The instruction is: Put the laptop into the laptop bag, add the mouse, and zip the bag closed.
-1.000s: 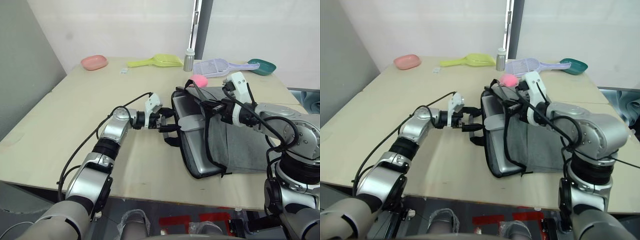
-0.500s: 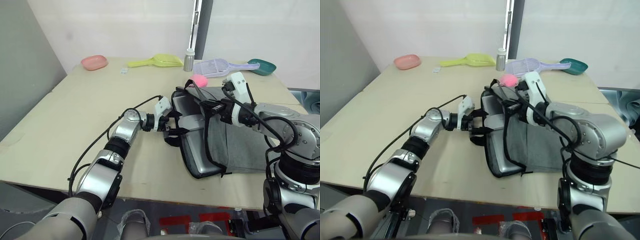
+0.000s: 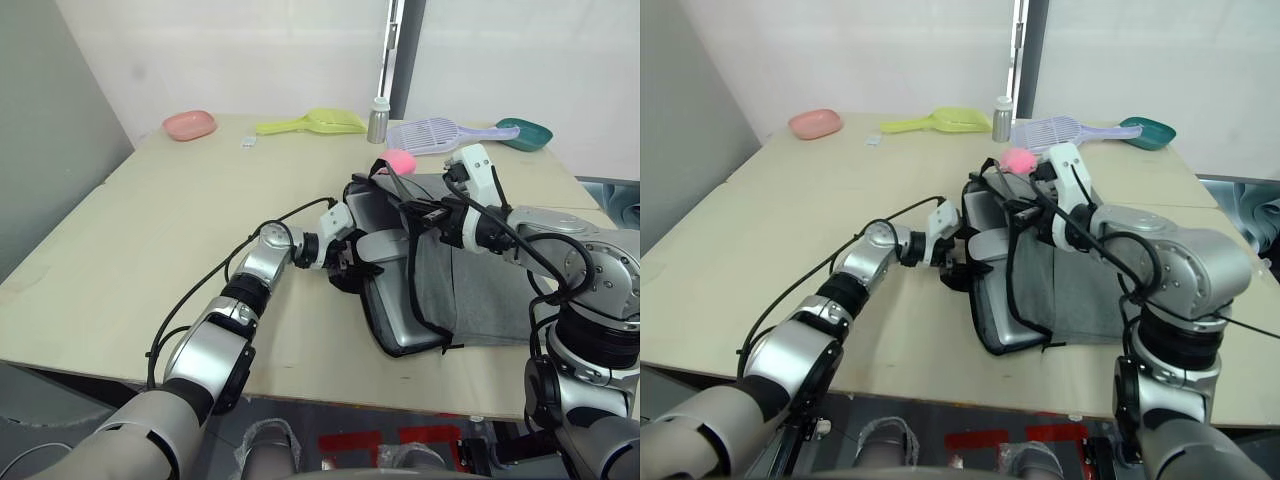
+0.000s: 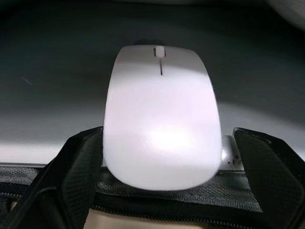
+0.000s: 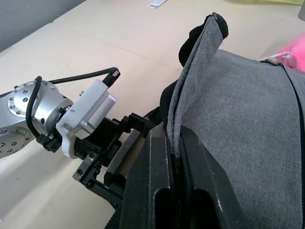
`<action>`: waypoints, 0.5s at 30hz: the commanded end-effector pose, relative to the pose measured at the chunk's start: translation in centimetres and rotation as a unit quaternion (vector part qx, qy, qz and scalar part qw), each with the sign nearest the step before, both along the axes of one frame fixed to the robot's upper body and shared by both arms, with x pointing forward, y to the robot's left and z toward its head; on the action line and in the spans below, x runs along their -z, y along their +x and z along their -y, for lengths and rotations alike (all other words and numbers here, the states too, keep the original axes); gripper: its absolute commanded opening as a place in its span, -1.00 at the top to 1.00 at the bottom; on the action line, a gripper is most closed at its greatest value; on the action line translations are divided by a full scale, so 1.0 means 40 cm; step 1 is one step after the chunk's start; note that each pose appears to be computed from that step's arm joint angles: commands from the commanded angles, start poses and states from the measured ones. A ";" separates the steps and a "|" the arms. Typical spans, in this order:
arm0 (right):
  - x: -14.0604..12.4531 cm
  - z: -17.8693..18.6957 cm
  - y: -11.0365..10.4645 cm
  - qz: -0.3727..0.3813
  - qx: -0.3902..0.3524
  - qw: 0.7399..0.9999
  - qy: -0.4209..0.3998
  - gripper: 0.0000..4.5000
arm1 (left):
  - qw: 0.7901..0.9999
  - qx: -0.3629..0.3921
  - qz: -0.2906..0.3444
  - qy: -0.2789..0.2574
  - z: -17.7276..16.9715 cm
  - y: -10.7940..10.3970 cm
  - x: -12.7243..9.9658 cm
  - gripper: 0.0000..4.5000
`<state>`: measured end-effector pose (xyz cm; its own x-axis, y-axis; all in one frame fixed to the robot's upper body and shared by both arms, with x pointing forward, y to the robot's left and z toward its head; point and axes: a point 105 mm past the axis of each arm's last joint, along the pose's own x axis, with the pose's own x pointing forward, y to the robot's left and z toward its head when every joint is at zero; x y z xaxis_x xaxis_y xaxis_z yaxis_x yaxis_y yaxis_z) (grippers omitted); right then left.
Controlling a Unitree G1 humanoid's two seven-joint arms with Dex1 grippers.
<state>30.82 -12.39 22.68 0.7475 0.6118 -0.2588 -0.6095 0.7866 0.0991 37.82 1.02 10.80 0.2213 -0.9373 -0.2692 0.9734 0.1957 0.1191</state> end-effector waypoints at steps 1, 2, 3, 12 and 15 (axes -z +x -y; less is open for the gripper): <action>-0.046 -0.009 -0.014 0.047 -0.010 0.999 0.007 1.00 | 1.000 -0.002 0.011 -0.004 0.004 0.008 -0.020 -0.30; -0.046 -0.010 -0.014 0.047 -0.011 0.999 0.007 1.00 | 1.000 -0.004 0.011 -0.004 0.004 0.010 -0.021 -0.20; -0.046 -0.011 -0.014 0.047 -0.011 0.999 0.007 1.00 | 1.000 -0.006 0.015 -0.003 0.005 0.012 -0.023 -0.20; -0.047 -0.014 -0.014 0.048 -0.014 0.999 0.008 1.00 | 0.999 0.018 0.026 -0.015 0.050 -0.001 -0.043 -0.20; -0.046 -0.015 -0.014 0.048 -0.015 0.999 0.008 1.00 | 0.999 0.015 0.030 -0.011 0.068 0.001 -0.040 -0.20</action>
<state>30.82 -12.32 22.66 0.7463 0.6135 -0.2580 -0.6107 0.7854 0.1011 37.56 -1.02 11.01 0.2031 -0.9449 -0.2568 0.9768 0.1771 0.1206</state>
